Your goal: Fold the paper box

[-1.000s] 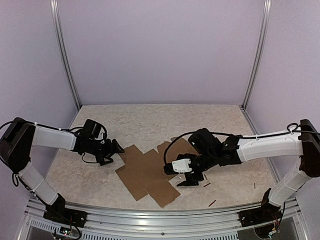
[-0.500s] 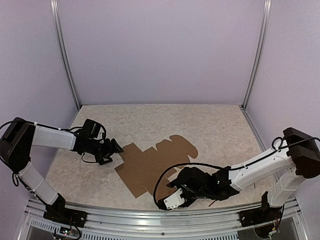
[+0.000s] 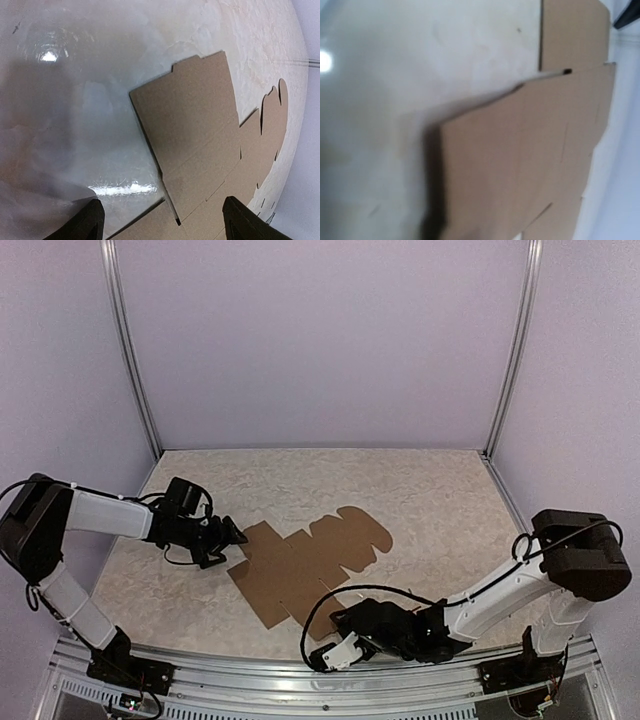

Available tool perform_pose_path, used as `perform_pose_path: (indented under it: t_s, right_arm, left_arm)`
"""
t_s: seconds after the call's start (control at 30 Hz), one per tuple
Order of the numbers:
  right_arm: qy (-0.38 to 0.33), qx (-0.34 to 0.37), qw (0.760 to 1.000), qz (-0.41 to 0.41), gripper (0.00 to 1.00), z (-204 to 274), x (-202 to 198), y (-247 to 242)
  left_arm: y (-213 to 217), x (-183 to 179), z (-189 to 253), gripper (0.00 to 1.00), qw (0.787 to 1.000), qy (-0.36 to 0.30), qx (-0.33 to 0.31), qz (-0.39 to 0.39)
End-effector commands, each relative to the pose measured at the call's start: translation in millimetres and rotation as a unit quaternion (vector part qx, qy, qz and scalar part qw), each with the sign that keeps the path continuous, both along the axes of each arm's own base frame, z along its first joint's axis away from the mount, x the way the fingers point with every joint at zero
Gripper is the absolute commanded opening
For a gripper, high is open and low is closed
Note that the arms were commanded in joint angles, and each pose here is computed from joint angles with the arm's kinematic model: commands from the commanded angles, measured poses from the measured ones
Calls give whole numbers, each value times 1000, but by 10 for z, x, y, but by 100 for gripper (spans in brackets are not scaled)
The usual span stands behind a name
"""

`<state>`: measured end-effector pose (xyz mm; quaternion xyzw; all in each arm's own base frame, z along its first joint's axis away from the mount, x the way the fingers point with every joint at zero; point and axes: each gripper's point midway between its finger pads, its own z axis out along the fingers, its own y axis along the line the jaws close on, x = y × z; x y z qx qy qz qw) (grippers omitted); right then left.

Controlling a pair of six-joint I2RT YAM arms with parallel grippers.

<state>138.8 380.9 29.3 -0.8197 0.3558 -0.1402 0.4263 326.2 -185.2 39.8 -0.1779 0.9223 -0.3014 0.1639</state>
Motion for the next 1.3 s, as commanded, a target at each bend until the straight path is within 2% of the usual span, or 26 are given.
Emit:
perform_pose_path:
  t_s: [0.0, 0.07, 0.1, 0.3, 0.6, 0.97, 1.13, 1.27]
  right_arm:
    - [-50, -12, 998, -27, 22, -117, 139, -29]
    - [-66, 5, 997, -39, 5, -17, 200, 42]
    - [-75, 16, 996, -43, 0, 56, 227, 76]
    - [-97, 64, 991, -68, 0, 382, 319, 176]
    - [-105, 113, 983, -94, 0, 640, 375, 188]
    - [-114, 137, 977, -113, 0, 763, 420, 193]
    - [-113, 138, 978, -113, 0, 771, 420, 186]
    - [-105, 137, 979, -113, 0, 751, 411, 218]
  left_arm:
    - [12, 26, -68, 80, 1000, 5, 0, -5]
    - [33, 47, -66, 80, 1000, 4, -3, 0]
    - [47, 69, -46, 80, 1000, 0, -6, 6]
    - [78, 167, 100, 83, 998, -33, -33, 38]
    - [-67, 118, -103, 82, 994, 7, -98, 37]
    - [76, -89, -233, 82, 993, 55, -80, 70]
    - [193, -177, -110, 82, 993, 42, -62, 90]
    - [80, -100, 80, 81, 994, 7, -85, 70]
